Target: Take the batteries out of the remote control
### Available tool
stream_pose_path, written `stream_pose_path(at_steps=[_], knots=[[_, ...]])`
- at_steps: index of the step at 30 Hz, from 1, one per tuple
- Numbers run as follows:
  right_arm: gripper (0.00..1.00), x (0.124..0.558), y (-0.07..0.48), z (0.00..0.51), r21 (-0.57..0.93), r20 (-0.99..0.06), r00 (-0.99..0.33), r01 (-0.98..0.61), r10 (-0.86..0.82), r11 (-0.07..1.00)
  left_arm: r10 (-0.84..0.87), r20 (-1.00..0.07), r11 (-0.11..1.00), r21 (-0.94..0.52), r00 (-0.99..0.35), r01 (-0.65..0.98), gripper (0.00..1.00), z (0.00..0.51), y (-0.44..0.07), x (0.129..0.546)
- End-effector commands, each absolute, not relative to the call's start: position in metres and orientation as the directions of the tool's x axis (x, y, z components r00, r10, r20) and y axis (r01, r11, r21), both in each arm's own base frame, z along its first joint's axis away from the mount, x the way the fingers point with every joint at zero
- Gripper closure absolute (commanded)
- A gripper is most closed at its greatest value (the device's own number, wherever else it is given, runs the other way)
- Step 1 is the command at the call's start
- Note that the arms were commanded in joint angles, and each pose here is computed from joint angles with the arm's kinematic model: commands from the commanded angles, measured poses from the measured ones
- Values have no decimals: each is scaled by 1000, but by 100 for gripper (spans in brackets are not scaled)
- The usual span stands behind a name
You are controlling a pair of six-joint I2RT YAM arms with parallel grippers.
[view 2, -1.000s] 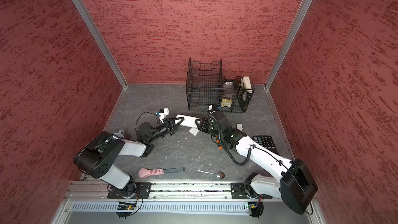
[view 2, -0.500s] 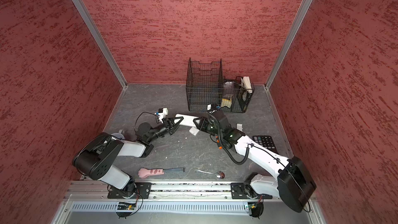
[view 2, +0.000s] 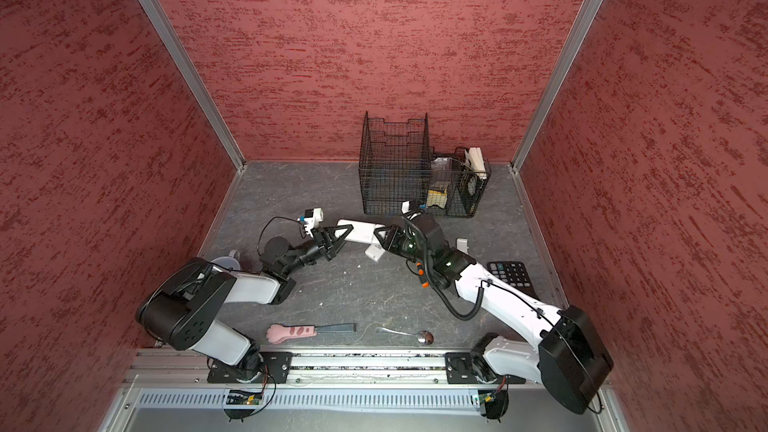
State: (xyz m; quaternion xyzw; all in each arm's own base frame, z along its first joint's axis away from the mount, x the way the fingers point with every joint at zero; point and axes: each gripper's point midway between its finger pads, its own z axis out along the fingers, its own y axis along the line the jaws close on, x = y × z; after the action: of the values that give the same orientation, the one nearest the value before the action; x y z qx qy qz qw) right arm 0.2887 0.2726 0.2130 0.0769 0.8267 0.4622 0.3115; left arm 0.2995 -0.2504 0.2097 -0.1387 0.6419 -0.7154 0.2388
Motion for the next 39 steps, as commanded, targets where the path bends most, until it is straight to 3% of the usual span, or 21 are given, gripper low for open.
stream_pose_path(at_steps=[1, 39], knots=[[71, 285, 262, 192, 783, -436, -807, -122, 398, 611, -515, -150, -115, -963, -844, 242, 100, 237, -248, 291], [59, 284, 259, 192, 799, -420, -820, -132, 389, 586, -511, -129, -98, -973, -850, 207, 100, 223, -248, 292]])
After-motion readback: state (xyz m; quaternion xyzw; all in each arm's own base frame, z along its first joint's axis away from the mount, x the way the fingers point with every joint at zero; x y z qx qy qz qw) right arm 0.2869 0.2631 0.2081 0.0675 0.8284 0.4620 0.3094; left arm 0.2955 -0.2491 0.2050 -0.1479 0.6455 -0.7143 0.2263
